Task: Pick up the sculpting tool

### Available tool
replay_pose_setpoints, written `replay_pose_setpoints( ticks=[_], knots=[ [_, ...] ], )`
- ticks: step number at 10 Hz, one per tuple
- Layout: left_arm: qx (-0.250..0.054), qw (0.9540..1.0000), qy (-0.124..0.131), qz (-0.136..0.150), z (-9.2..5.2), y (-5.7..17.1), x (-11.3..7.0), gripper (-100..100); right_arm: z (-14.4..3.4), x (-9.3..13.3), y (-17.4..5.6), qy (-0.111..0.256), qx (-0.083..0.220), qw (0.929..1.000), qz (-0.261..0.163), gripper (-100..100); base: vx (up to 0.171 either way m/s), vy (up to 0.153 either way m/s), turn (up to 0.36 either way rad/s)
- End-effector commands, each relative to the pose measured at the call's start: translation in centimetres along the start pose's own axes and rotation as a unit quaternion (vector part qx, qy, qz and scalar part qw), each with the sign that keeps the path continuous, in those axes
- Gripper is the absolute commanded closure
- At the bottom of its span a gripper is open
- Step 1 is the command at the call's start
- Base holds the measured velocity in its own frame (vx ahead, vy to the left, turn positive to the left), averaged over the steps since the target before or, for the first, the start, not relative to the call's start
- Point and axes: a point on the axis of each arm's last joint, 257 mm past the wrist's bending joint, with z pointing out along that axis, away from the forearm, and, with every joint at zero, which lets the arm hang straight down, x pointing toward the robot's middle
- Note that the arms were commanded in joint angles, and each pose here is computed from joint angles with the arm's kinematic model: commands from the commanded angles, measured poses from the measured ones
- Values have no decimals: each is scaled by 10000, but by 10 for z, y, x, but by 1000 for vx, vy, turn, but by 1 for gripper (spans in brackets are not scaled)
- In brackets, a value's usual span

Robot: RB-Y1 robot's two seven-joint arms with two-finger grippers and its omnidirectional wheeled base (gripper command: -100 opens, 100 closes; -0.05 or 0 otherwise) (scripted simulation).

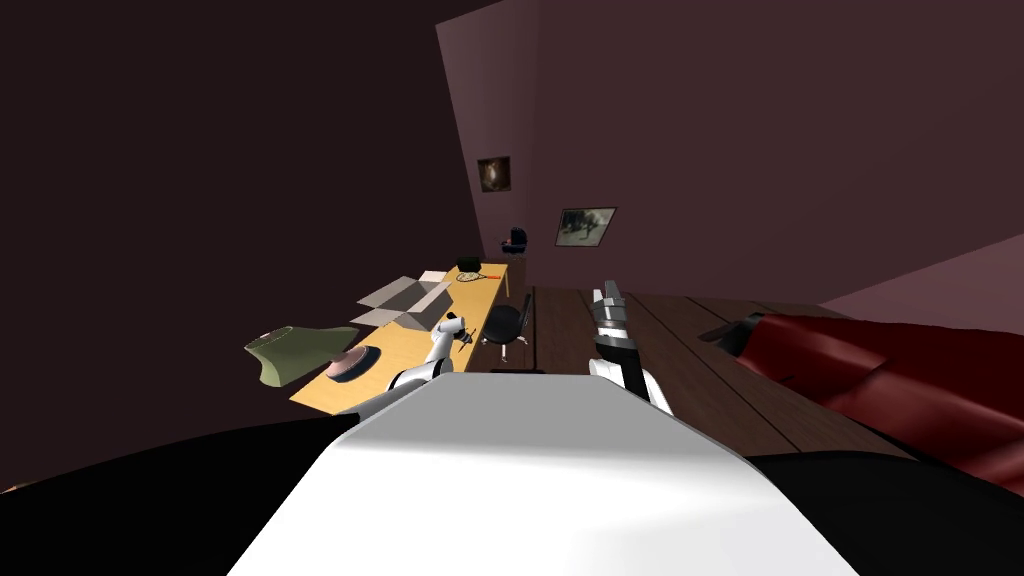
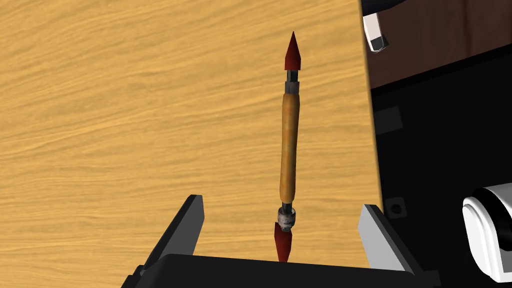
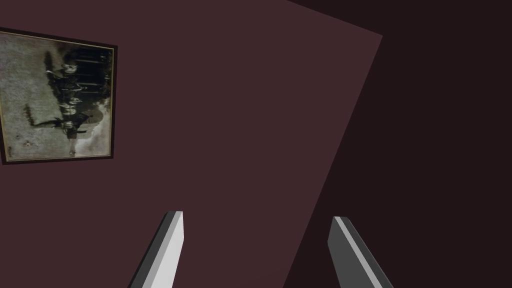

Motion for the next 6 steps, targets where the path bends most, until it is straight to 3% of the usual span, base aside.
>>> replay_pose_setpoints(
  ticks=[1,5,6],
  knots=[
    [-202,9996,-164,-58,3,13,-5,-100,0,0,0,0,0,10000,0,0,36,63,1],
    [-595,9969,-488,-167,4,43,-12,-100,0,0,0,0,0,10000,0,0,47,60,-4],
    [-539,9975,-438,-151,4,37,-10,-100,0,0,0,0,0,10000,0,0,19,27,-4]
  ],
)
